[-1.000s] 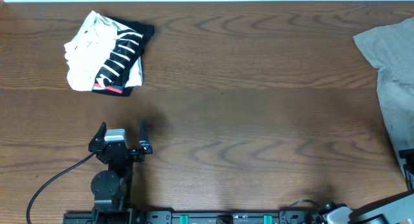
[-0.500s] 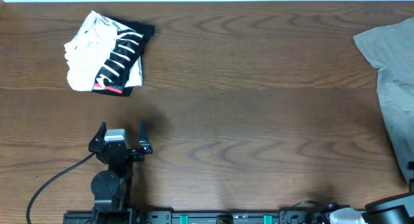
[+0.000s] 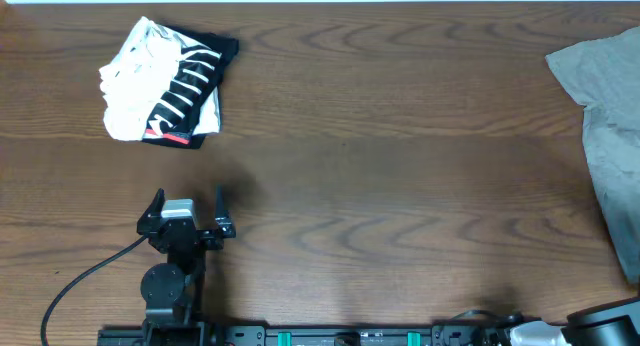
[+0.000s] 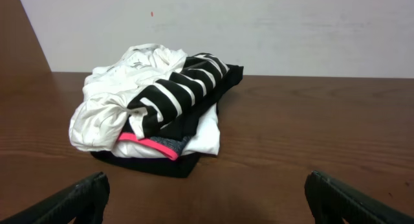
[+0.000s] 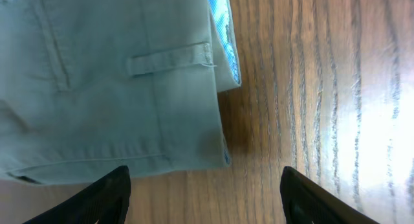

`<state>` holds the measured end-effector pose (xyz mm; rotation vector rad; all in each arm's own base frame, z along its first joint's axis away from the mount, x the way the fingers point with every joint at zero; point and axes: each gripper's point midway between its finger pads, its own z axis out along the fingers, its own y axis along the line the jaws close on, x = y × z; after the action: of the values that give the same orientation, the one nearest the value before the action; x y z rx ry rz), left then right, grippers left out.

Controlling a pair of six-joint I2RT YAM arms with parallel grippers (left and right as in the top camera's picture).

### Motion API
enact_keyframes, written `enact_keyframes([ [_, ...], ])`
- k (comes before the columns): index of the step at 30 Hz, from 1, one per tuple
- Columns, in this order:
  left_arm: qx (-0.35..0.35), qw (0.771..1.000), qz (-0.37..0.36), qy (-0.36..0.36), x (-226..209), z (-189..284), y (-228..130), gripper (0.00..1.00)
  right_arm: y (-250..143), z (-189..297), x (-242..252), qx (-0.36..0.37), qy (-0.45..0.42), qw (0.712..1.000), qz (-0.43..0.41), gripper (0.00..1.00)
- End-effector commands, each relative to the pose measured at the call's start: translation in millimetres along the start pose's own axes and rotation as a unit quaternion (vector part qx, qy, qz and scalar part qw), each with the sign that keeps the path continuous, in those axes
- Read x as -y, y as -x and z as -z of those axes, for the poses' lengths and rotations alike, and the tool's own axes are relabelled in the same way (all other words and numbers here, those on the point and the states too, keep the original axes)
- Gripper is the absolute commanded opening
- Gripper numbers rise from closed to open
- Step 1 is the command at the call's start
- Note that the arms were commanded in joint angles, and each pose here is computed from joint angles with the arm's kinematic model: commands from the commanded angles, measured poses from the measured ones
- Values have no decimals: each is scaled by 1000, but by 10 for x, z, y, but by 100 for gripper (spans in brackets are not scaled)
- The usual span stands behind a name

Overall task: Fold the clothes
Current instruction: 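Grasp the khaki shorts' hem with the right gripper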

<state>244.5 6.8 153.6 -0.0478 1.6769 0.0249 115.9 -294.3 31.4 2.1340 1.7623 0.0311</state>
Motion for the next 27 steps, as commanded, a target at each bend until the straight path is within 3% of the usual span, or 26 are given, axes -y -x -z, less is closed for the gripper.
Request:
enact_keyframes([
  [1,-24,1000,4,11,-35,-10,-167,98,-111,-135,115,-14,-11,999,-29,71],
  [15,-24,1000,4,11,-35,-10,-167,98,-231,-546,165,-31,4,998,-46,64],
  [27,-24,1000,4,11,-36,-10,-167,98,-357,-608,-74,-74,76,993,-47,43],
])
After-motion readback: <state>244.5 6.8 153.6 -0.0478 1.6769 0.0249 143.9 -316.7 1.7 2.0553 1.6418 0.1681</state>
